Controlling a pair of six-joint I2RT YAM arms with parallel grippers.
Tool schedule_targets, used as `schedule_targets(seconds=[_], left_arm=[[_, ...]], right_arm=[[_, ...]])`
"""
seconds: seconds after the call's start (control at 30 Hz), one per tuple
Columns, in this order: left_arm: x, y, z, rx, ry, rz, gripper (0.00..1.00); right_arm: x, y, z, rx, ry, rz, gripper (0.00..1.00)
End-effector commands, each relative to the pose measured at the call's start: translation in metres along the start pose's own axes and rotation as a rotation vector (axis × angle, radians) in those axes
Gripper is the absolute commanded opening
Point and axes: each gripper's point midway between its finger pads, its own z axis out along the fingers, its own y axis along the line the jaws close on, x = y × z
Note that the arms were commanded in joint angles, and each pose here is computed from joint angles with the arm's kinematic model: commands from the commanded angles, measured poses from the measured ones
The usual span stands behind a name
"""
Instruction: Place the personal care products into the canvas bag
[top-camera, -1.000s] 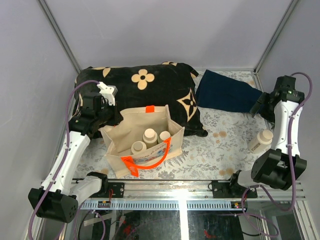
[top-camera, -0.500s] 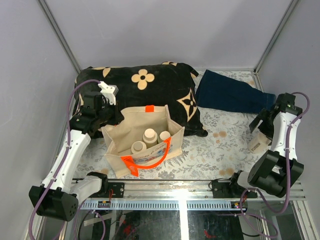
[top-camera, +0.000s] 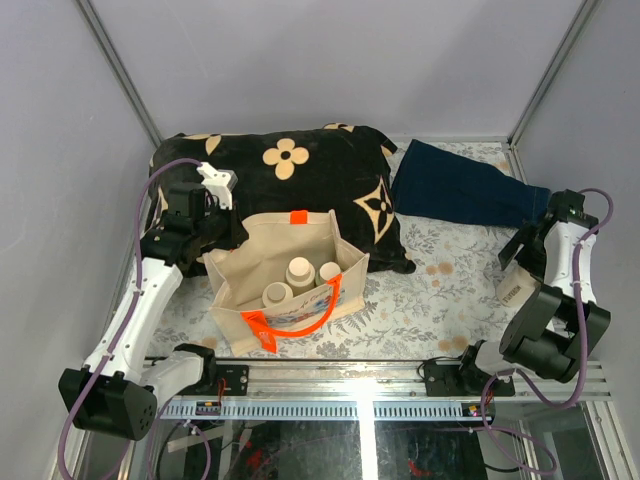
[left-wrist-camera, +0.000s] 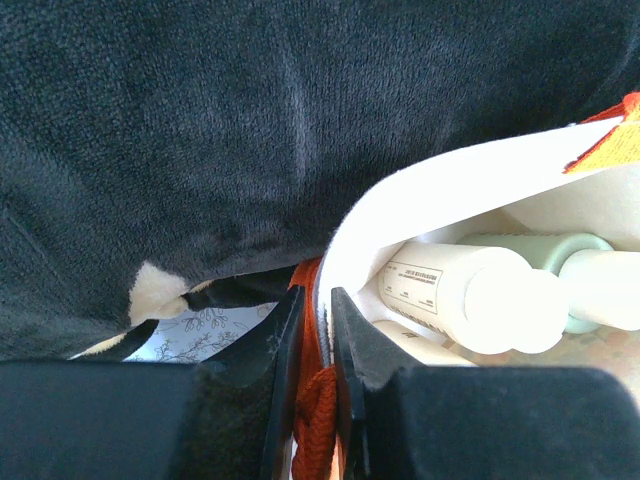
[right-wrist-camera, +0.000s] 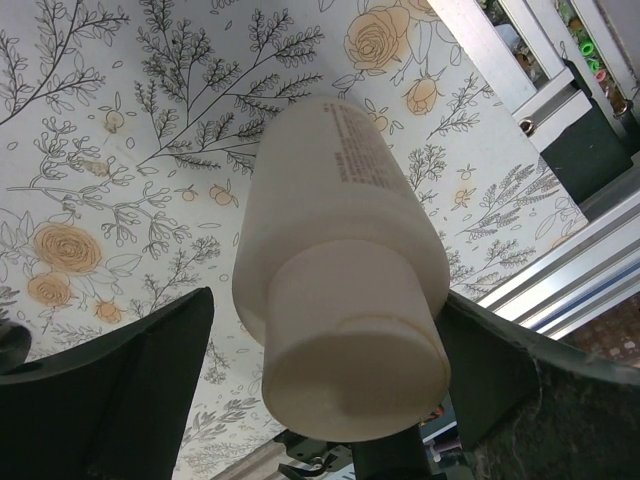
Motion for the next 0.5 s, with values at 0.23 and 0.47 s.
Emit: schedule_targets(seconds=[0.23,0.47], left_arm=[[0.0013,0.0011,0.0062,0.01,0.005,0.003,0.14],[0.0001,0.0013,0.0069,0.011,0.006,0.005,0.14]], right_arm=[[-0.0078,0.0031,0.0109,-0.007,-0.002,0.0,0.66],[-0.0111,0.0021,0.007,-0.002,-0.012,0.001,0.09]])
